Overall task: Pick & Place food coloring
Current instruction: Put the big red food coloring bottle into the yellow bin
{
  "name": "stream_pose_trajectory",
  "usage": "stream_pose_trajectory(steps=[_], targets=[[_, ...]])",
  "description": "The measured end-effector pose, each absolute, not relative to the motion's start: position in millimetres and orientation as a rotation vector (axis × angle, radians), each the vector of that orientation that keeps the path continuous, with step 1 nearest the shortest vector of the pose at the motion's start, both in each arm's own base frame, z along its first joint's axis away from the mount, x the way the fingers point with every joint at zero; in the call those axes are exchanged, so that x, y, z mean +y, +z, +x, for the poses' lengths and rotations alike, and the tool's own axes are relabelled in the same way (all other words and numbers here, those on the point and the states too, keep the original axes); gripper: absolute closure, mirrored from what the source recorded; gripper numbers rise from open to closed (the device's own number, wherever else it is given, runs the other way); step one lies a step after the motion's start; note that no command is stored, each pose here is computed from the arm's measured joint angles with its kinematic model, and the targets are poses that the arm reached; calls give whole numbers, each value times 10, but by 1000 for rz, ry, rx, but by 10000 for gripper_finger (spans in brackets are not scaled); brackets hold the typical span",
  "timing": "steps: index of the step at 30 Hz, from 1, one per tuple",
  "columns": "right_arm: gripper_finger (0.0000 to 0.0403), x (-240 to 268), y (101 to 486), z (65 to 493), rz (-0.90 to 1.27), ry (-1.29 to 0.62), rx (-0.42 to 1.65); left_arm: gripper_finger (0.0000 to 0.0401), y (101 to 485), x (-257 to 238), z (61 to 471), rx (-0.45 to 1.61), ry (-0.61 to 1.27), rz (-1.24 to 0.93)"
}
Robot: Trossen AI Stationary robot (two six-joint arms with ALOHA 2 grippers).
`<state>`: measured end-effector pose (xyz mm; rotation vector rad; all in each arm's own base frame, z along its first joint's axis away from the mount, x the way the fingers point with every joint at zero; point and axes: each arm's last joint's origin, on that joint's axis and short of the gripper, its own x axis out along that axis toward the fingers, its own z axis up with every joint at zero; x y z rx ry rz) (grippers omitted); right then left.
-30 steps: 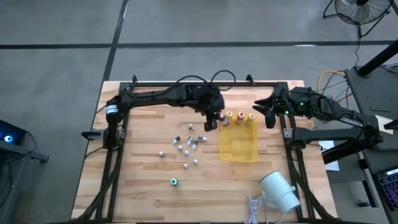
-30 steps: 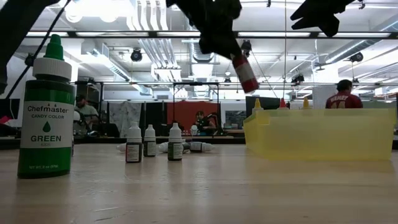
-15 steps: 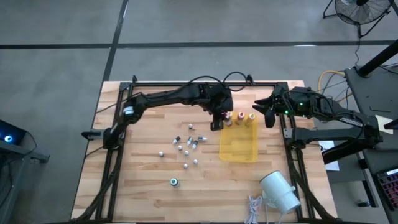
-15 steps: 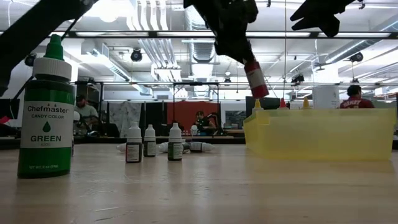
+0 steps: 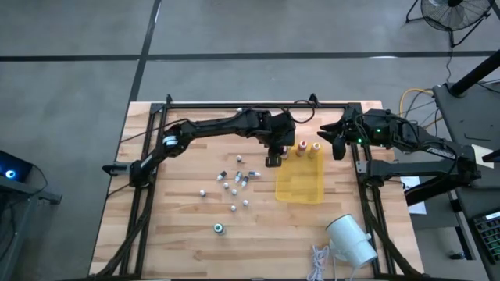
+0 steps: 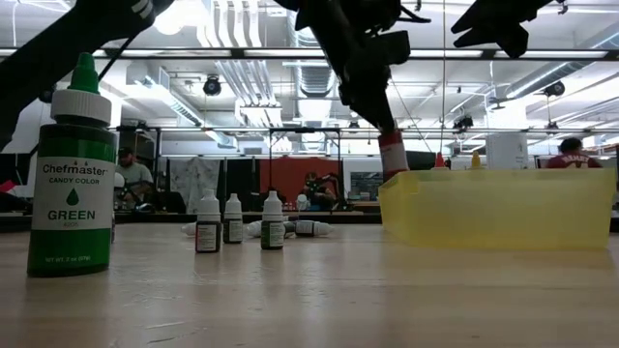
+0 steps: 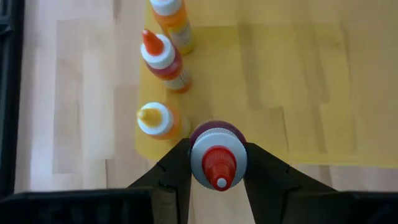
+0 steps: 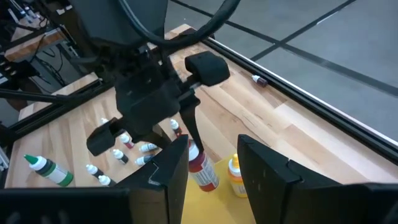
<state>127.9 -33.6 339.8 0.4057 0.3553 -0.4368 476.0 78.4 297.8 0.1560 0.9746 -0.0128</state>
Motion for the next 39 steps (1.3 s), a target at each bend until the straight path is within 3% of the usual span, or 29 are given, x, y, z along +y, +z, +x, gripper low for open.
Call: stream_pose_trajectory(steps=[39], targets=[[275, -336, 3383, 1282, 403, -436, 361, 302, 2572, 772, 4850, 959, -50, 222]])
